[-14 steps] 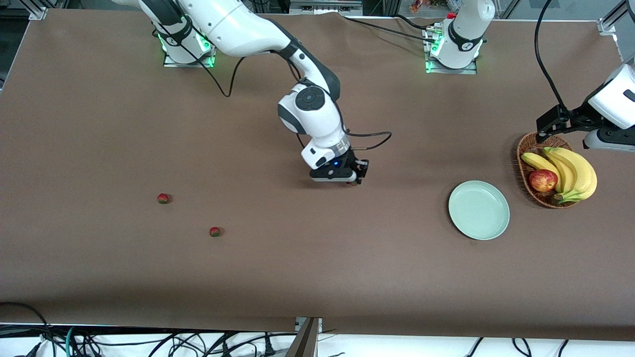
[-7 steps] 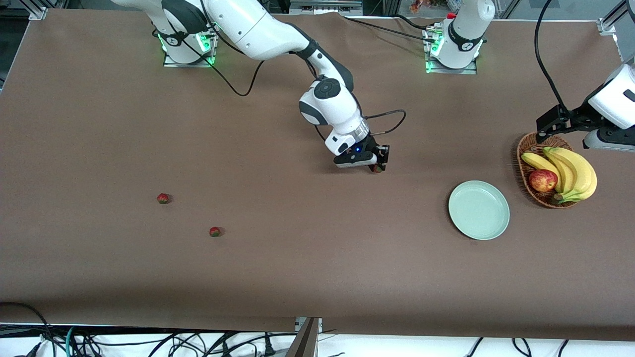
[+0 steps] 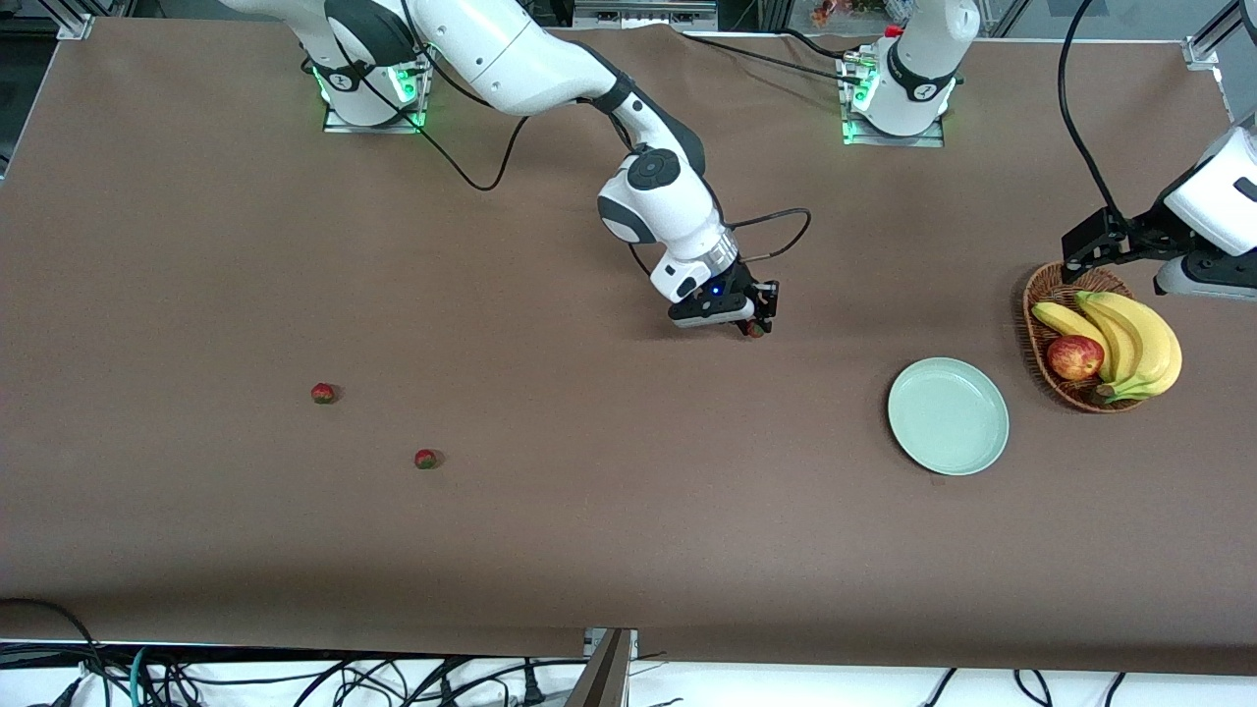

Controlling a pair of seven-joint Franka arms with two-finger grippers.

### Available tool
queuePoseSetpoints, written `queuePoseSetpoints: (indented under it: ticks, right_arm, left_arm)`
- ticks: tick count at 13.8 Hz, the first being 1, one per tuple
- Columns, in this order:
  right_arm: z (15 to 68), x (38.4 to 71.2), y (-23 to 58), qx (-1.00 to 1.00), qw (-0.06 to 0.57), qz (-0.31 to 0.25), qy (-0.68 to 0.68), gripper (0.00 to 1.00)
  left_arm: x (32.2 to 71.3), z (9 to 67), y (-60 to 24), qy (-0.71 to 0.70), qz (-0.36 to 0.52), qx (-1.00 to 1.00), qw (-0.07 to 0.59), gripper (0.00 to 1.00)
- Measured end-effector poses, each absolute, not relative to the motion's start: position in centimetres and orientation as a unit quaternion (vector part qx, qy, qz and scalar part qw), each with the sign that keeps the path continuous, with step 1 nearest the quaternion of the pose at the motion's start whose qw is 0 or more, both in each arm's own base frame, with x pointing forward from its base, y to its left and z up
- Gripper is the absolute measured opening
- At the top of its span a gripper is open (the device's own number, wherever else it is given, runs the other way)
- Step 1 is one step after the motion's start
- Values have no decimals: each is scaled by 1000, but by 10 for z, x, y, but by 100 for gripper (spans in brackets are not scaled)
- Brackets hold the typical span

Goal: Collect all strawberries into plate
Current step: 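Carry the strawberry toward the plate and release it on the table, then grasp the strawberry with the left gripper while the right gripper withdraws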

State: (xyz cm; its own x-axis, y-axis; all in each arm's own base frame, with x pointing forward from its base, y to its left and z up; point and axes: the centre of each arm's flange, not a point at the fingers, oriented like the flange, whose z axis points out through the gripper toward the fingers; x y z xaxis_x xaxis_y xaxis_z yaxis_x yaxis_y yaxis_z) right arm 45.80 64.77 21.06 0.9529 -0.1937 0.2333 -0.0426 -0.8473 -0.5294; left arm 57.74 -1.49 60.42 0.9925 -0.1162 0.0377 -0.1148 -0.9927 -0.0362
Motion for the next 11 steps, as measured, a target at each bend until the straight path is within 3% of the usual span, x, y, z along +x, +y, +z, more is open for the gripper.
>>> queuePoseSetpoints:
  ticks: [5, 11]
  right_arm:
    - [223, 474, 642, -947, 274, -155, 68, 99]
    - [255, 536, 598, -949, 250, -170, 93, 100]
  left_arm:
    - [577, 604, -15, 58, -20, -998, 17, 100]
    - [577, 604, -15, 58, -20, -998, 17, 100]
